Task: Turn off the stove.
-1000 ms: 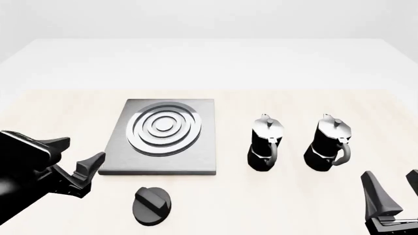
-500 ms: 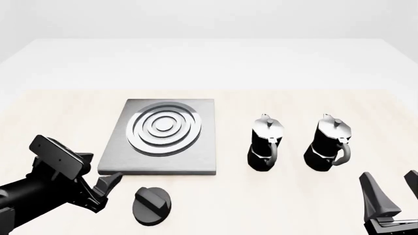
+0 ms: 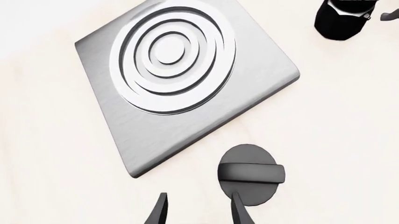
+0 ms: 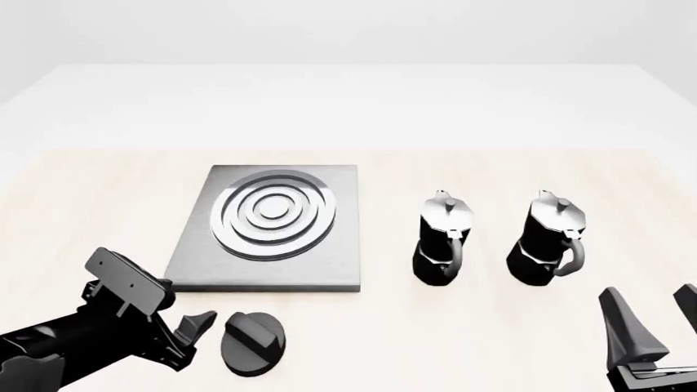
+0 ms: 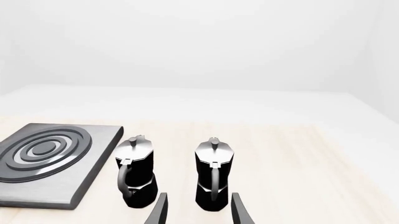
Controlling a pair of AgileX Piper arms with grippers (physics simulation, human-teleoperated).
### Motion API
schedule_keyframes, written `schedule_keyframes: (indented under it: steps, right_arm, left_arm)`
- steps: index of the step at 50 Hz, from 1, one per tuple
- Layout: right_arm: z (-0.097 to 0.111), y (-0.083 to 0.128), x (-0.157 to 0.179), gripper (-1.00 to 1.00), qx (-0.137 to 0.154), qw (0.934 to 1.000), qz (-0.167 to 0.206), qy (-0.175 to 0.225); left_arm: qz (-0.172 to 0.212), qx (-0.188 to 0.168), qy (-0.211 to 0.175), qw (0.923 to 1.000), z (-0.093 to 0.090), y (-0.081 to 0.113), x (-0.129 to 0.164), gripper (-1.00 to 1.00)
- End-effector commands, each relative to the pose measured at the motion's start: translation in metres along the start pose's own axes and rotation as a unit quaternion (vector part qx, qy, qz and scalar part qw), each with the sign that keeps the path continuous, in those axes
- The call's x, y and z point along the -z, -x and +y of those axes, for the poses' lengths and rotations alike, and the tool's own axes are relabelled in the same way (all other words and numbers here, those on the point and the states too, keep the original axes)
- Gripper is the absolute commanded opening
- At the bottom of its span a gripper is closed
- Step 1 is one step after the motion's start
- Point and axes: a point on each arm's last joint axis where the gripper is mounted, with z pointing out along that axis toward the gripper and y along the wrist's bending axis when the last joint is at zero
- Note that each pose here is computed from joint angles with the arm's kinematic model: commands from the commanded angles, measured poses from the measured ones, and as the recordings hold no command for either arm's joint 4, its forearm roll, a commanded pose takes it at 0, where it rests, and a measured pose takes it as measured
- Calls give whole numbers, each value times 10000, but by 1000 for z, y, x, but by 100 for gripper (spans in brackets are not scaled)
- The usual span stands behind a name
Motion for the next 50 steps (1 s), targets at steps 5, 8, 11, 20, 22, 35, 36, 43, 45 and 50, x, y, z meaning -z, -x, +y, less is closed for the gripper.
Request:
schedule_keyframes:
  steps: [5,8,11,20,22,35,36,43,45,50]
  right_arm:
    - [0,0,0,100,0,10000,-1,11]
    - [0,1,-1,100,-3,10000,-1,13]
    - [0,1,-2,100,-10,10000,-3,25]
    - [0,1,-2,100,-15,10000,-7,32]
    - [0,1,-3,100,-13,10000,-5,33]
    - [0,1,-2,100,-18,10000,-10,42]
    - [0,1,-2,100,-18,10000,-10,43]
    - [1,1,-1,100,-26,10000,-9,46]
    - [0,1,-1,100,-29,10000,-9,42]
    - [0,1,0,100,-29,10000,-8,37]
  left_arm:
    - [157,93,-100,9998,-5,-11,-14,100]
    - [158,100,-94,9998,-5,-11,-17,100]
    - [165,82,-93,9998,-5,-12,-28,100]
    - [194,101,-120,9997,-8,-16,-37,100]
    - [203,99,-113,9997,-7,-17,-39,100]
    - [228,108,-146,9996,-10,-21,-50,100]
    - [229,112,-146,9996,-10,-21,-50,100]
    - [277,72,-106,9995,-7,-22,-56,100]
    - [288,59,-107,9995,-7,-21,-58,100]
    - [322,40,-119,9994,-8,-23,-62,100]
